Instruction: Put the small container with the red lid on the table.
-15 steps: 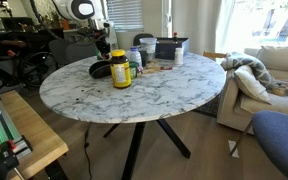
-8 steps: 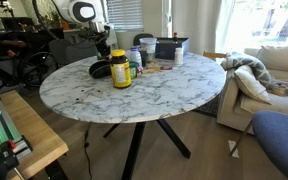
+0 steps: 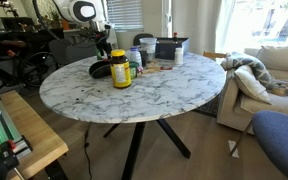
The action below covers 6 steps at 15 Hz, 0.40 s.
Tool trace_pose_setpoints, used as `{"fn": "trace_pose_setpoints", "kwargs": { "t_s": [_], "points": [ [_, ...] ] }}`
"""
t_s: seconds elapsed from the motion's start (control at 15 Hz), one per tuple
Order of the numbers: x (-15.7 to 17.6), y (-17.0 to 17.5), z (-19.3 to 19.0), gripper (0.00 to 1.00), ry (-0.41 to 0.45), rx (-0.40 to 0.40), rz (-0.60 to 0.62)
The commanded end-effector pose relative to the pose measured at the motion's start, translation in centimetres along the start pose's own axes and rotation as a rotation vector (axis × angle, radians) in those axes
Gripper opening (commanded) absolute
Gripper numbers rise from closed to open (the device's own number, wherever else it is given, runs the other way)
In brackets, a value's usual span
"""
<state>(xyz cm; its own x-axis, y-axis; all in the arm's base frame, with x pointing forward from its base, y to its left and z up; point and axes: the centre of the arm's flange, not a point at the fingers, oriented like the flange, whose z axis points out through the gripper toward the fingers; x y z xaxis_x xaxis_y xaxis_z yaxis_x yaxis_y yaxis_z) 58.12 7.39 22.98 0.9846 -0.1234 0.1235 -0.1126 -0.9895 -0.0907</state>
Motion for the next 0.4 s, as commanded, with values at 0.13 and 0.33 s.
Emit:
{"fn": "trace_pose_setpoints", "kwargs": {
  "t_s": [0.13,0.33],
  "points": [
    [-1.5,-0.8,-8.2,1.0,0.14,0.106,-0.112],
    [0.3,-2.5,-8.2,1.0,0.15,0.095,-0.118]
  ]
}}
